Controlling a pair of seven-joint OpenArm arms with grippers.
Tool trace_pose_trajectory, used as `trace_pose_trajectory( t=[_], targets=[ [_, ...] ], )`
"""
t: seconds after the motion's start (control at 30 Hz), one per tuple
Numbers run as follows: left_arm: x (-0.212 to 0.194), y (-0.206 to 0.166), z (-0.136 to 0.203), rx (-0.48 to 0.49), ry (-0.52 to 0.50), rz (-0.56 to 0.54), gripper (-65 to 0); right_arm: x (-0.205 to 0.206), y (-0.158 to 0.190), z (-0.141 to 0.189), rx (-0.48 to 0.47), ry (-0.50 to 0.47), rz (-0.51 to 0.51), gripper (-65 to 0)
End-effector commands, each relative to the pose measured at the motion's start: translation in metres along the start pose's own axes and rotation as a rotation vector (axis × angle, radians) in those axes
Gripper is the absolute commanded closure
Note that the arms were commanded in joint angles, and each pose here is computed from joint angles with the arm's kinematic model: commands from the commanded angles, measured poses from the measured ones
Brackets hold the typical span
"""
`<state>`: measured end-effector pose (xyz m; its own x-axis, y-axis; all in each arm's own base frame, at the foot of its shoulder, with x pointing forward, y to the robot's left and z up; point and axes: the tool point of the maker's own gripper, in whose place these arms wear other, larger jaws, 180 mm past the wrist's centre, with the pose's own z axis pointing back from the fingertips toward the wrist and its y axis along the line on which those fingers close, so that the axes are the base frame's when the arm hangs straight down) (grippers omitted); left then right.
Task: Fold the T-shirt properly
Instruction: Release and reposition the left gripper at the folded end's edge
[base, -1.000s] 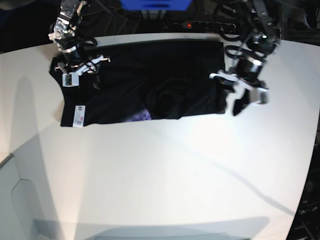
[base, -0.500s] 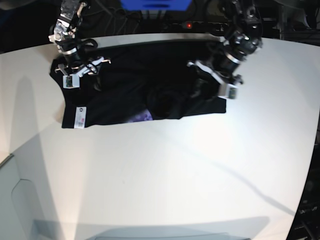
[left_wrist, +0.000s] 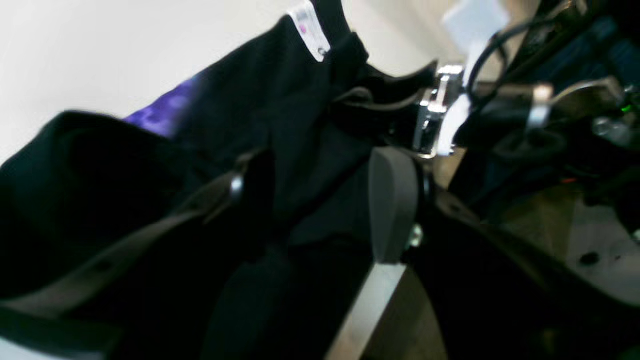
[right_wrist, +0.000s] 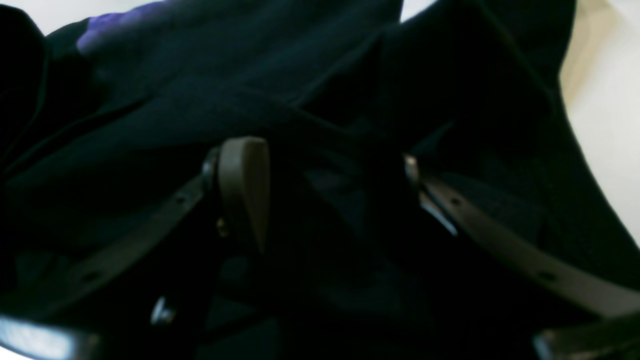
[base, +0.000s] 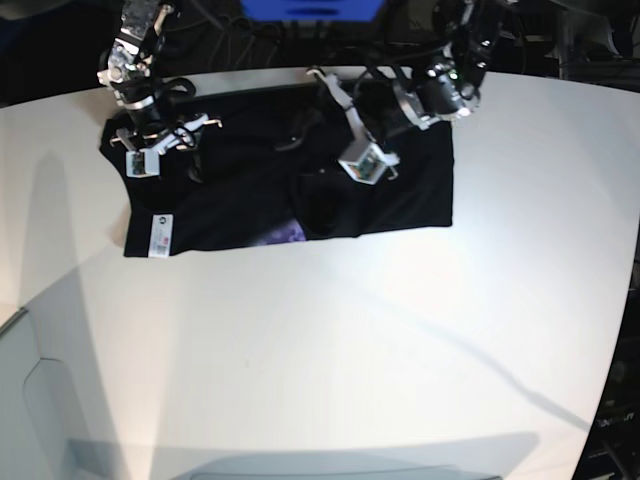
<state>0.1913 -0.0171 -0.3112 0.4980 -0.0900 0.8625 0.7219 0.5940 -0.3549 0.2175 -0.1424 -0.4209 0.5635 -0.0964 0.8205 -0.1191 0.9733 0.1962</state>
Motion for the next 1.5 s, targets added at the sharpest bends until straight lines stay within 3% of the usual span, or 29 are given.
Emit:
trace_pose_trajectory(
  t=[0.0,0.2,0.33,0.43,0.53,0.77,0.87,1.07,1.23,1.47],
  targets=[
    [0.019,0.007,0.009,0.015,-0.066,0.001,-29.7,-0.016,0.001,0.002,0.004,0.08,0.023,-34.0],
    [0.044,0.087,0.078,0.258,-0.213,0.111,-29.7,-0.016,0.001,0.002,0.004,0.079,0.023,-34.0],
    [0.035,0.11,0.108,0.365,-0.203,0.122,-29.7,-0.016,0.001,0.002,0.004,0.079,0.023,-34.0],
    [0.021,0.111,0.11,0.374,-0.174,0.153,-29.7,-0.016,0.001,0.002,0.004,0.079,0.023,-34.0],
    [0.001,0.102,0.091,0.318,-0.131,0.206,-29.7,-0.016,0.001,0.002,0.005,0.079,0.021,-34.0],
    [-0.071,0.083,0.032,0.218,0.106,0.203,-29.7,-0.016,0.001,0.002,0.005,0.079,0.021,-34.0],
    [-0.087,0.081,0.019,0.2,0.149,0.217,-29.7,-0.016,0.001,0.002,0.005,0.079,0.021,-34.0],
    [-0.086,0.066,-0.001,0.14,0.151,0.217,-29.7,-0.017,0.001,0.002,0.004,0.082,0.02,-34.0],
    [-0.056,0.051,0.002,0.108,0.091,0.155,-29.7,-0.017,0.001,0.002,0.004,0.082,0.02,-34.0],
    [-0.034,0.086,0.039,0.234,0.049,0.096,-29.8,-0.015,0.001,0.002,0.004,0.077,0.023,-34.0]
  ],
)
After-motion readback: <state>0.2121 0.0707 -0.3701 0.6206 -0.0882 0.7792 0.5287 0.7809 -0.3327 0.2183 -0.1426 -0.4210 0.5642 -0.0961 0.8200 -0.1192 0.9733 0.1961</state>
